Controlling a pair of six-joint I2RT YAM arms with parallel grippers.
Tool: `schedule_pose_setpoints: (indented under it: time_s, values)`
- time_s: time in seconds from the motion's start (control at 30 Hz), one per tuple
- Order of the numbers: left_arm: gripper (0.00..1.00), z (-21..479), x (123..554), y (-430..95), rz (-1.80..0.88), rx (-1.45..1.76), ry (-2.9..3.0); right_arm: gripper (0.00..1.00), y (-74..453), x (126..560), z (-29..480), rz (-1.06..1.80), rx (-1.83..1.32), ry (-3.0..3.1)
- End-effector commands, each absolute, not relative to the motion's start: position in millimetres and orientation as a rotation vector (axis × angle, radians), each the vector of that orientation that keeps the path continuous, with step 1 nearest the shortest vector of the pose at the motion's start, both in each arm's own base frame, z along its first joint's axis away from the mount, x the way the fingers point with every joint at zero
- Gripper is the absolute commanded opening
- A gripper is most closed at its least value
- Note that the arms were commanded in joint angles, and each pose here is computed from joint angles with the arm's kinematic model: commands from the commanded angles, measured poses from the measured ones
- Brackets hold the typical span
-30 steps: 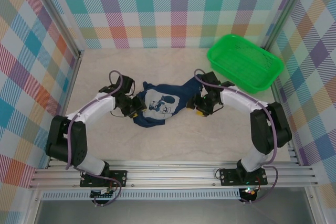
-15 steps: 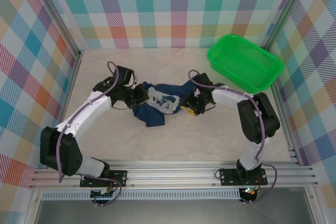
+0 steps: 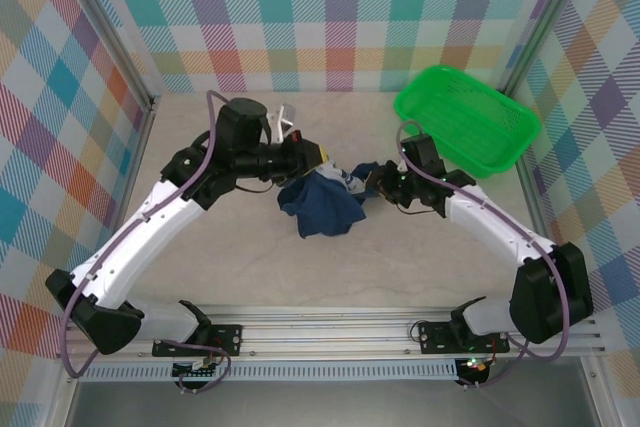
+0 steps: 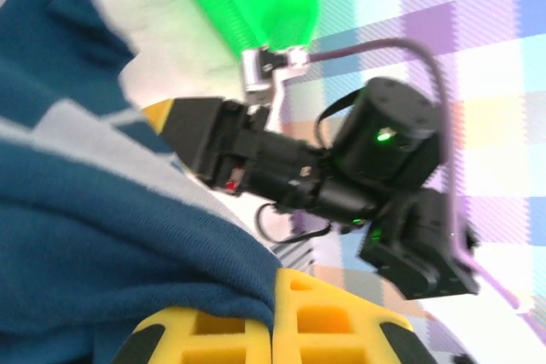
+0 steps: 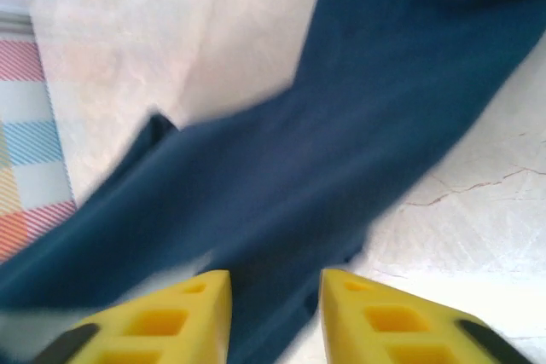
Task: Fold and stack the t-shirts
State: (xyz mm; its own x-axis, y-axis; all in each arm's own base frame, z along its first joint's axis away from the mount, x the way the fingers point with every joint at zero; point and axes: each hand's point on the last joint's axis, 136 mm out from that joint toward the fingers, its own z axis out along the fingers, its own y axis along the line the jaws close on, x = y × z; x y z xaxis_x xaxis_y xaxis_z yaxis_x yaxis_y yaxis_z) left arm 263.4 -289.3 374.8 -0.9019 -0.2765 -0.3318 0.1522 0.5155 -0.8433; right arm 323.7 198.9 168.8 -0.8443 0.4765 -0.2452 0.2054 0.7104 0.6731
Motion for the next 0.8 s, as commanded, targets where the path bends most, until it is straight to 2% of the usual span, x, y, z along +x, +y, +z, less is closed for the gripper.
schedule_pose_setpoints:
  time_s: [0.0,0.17,0.27,0.3,0.37,0.4,0.47,0.5,0.63,0.77]
  values:
    - [0.00,411,279,-266,-1.343,-0.258,2.223,0.15,190,344,195,0.873,0.523,2.434]
    - [0.00,348,350,-176,-1.114,-0.815,2.250,0.12,199,391,188,0.846,0.488,2.529]
    - [0.00,283,403,-108,-1.010,-1.101,2.234,0.19,207,412,177,0.804,0.439,2.597]
    - [0.06,259,420,-86,-0.977,-1.167,2.238,0.23,209,414,175,0.798,0.423,2.607]
    - [0.37,217,436,-54,-0.881,-1.242,2.308,0.30,209,411,172,0.789,0.428,2.629]
    - [0.48,199,439,-43,-0.823,-1.243,2.371,0.32,212,404,170,0.795,0.411,2.644]
    - [0.61,183,426,-23,-0.590,-1.222,2.497,0.36,218,383,163,0.783,0.362,2.694]
    - [0.63,182,418,-22,-0.535,-1.183,2.530,0.37,224,368,157,0.772,0.319,2.726]
    - [0.63,180,361,-30,-0.417,-1.134,2.576,0.46,256,298,130,0.832,0.141,2.857]
    - [0.58,149,272,-31,-0.300,-1.175,2.678,0.50,279,242,108,0.844,-0.061,2.963]
